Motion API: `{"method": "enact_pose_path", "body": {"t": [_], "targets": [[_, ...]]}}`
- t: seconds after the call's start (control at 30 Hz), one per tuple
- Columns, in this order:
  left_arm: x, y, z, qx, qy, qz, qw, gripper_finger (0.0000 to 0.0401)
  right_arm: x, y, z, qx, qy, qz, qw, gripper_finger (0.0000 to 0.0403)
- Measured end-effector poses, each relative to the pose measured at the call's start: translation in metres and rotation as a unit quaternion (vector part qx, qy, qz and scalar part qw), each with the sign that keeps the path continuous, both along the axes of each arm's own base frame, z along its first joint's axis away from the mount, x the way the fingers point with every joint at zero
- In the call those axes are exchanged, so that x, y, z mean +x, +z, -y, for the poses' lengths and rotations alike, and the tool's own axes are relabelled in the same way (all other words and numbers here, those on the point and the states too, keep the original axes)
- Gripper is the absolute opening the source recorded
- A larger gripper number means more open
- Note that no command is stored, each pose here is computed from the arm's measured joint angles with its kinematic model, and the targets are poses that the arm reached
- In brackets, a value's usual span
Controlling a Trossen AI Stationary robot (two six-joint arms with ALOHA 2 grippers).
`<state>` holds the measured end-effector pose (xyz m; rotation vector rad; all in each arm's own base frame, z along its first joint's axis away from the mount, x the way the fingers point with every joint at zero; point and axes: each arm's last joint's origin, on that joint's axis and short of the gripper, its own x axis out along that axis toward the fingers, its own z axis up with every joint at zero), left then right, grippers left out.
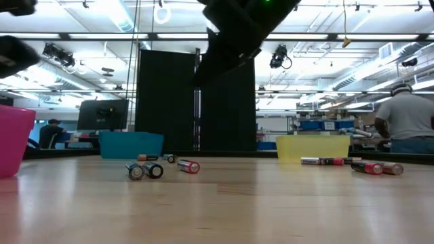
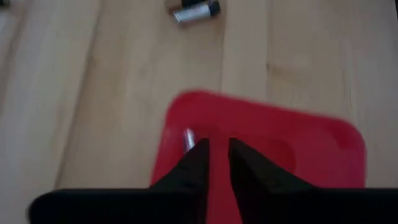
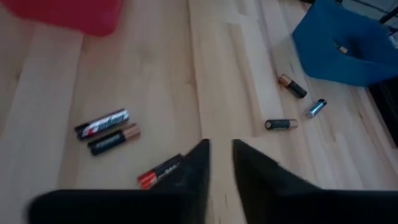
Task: Sort batteries
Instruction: Put the red battery into the yellow bin
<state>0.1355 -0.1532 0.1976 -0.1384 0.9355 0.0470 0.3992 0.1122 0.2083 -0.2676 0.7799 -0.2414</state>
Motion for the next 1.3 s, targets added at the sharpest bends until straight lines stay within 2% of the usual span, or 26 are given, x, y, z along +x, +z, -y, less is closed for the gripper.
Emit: {"method": "enact_pose_path", "body": {"t": [0.07,0.1,0.4,0.6,0.8,0.93,1.07,1.13,1.3], "targets": [[0.007,0.000,-0.002,0.004,-0.006,0.017,1.000,0.0031,-0.002,-0.001,-0.002,-0.003,0.005,-0.008,1.000,0.0021],[0.010,-0.002,-0.004,0.009,-0.013,0.027,1.000,0.0016,-0.003,-0.002,-0.002,-0.004,0.005,-0.012,1.000,0.0013],[0.046,-0.010,-0.020,-0.005,-0.081,0.151,0.985,0.0004,-0.015,-0.032,0.010,0.011,-0.018,-0.006,1.000,0.0008],[0.065,-0.014,-0.047,-0.013,-0.109,0.245,0.963,0.0003,-0.037,-0.044,0.021,0.049,-0.032,0.059,0.997,0.0005],[0.075,-0.014,-0.078,-0.016,-0.121,0.338,0.933,0.0003,-0.076,-0.050,0.034,0.092,-0.035,0.149,0.984,0.0005],[0.079,-0.014,-0.095,0.010,-0.110,0.353,0.929,0.0003,-0.106,-0.057,0.042,0.111,-0.038,0.194,0.974,0.0006],[0.083,-0.013,-0.109,0.041,-0.090,0.359,0.928,0.0004,-0.131,-0.066,0.050,0.129,-0.049,0.206,0.969,0.0011],[0.085,-0.011,-0.117,0.050,-0.080,0.366,0.926,0.0004,-0.139,-0.069,0.055,0.137,-0.059,0.209,0.967,0.0017],[0.092,-0.007,-0.138,0.034,-0.088,0.404,0.910,0.0004,-0.141,-0.061,0.071,0.135,-0.087,0.223,0.961,0.0030]]}}
